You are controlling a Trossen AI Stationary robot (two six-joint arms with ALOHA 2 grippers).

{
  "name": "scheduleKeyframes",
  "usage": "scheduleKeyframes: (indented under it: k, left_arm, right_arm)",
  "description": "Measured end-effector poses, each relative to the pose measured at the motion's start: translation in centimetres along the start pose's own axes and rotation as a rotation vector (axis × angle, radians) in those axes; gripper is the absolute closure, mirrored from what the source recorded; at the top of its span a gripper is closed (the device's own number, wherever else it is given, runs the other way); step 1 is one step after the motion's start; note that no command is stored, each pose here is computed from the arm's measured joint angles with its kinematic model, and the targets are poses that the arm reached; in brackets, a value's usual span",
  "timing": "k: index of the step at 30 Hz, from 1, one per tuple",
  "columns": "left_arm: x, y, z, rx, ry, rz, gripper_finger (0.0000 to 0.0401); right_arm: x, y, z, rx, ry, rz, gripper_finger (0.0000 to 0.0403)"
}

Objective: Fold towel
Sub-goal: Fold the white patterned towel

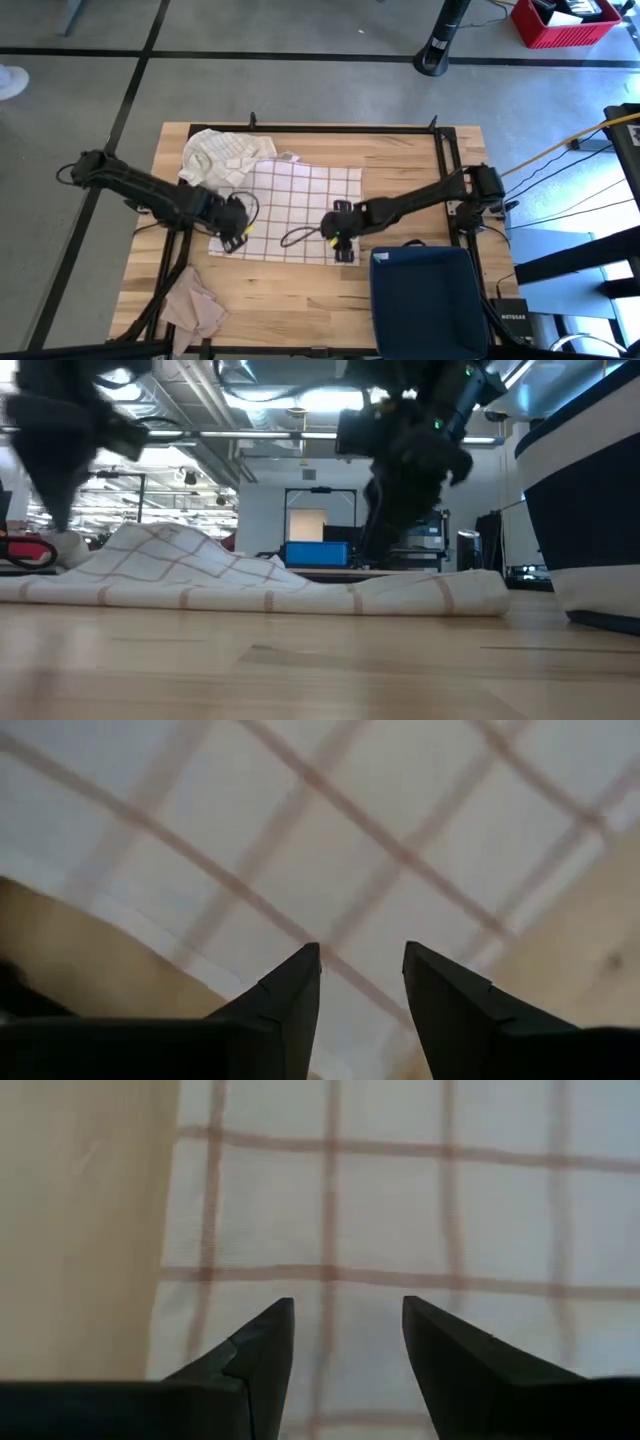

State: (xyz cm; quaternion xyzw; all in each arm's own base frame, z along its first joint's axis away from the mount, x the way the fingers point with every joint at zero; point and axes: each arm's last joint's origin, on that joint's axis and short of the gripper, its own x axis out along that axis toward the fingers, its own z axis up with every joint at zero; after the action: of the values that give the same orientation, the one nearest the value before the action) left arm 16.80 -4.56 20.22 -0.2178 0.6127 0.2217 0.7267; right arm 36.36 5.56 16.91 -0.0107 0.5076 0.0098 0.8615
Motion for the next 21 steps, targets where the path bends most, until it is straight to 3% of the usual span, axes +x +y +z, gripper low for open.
scheduleKeyframes:
  k: [7,18,21]
  left_arm:
    - [2.9,-1.6,-3.3,-0.026,0.016,-0.06,0.0265]
    - [5.6,-6.2,-6.8,-0.089,0.096,-0.26,0.0265]
    - [6.0,-8.0,-7.6,-0.079,0.149,-0.38,0.0265]
  right_arm:
    - [3.1,2.9,-1.7,0.001,0.08,0.021,0.0213]
    - [2.3,8.9,-3.3,-0.105,0.121,0.193,0.0213]
    - [2.0,10.2,-3.6,-0.152,0.127,0.221,0.0213]
